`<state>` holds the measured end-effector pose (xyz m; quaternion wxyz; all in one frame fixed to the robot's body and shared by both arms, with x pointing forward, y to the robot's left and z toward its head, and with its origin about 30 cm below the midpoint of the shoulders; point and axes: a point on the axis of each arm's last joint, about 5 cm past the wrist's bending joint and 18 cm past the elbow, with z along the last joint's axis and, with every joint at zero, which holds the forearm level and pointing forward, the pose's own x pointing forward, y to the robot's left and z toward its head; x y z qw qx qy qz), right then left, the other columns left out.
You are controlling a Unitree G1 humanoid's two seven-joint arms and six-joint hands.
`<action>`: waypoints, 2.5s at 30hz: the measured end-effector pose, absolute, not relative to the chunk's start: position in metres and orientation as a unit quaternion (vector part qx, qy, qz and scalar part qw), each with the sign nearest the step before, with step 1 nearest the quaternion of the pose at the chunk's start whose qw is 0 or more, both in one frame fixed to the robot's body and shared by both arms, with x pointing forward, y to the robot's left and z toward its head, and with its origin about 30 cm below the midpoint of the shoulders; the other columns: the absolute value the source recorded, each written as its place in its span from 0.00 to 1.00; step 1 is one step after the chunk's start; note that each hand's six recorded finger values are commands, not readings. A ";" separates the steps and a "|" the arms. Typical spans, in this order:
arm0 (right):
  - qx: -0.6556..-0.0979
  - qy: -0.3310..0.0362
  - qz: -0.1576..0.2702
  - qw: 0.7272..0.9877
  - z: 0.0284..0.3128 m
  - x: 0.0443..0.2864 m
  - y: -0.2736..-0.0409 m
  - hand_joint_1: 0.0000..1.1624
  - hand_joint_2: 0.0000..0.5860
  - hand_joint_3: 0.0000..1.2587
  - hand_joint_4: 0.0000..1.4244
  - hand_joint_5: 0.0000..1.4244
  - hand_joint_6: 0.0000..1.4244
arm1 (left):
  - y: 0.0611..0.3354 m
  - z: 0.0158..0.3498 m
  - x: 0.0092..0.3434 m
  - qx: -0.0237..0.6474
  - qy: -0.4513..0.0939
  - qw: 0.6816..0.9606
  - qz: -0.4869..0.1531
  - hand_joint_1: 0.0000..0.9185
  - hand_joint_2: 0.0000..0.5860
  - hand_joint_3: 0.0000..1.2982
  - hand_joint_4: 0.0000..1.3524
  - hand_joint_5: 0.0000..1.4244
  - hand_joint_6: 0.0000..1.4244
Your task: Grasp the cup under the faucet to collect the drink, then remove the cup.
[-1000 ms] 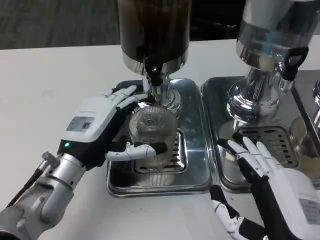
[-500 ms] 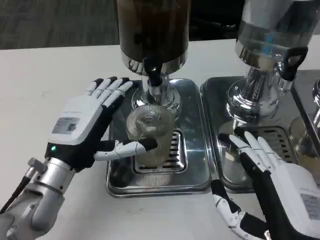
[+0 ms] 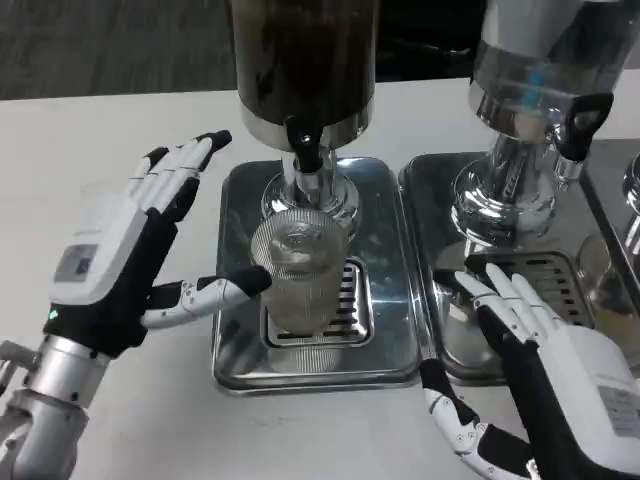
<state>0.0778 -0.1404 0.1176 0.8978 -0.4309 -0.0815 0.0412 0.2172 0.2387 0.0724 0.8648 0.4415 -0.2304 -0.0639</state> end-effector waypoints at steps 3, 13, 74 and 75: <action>-0.432 -0.081 0.042 0.897 0.117 0.078 -0.141 0.50 0.79 0.15 0.05 0.04 0.07 | 0.247 0.075 0.206 0.424 -0.237 0.872 -0.059 0.00 0.11 0.07 0.00 0.06 0.04; -0.433 -0.092 0.042 0.896 0.118 0.084 -0.143 0.50 0.79 0.15 0.05 0.04 0.07 | 0.280 0.114 0.188 0.281 -0.333 0.900 -0.002 0.00 0.09 0.27 0.22 0.27 0.27; -0.392 -0.100 0.026 0.914 0.104 0.096 -0.124 0.51 0.81 0.16 0.05 0.04 0.07 | 0.258 0.180 0.300 -0.031 -0.086 0.873 -0.479 0.00 0.04 0.03 0.00 0.00 0.00; -0.392 -0.100 0.026 0.914 0.104 0.096 -0.124 0.51 0.81 0.16 0.05 0.04 0.07 | 0.258 0.180 0.300 -0.029 -0.087 0.873 -0.479 0.00 0.04 0.03 0.00 0.00 0.00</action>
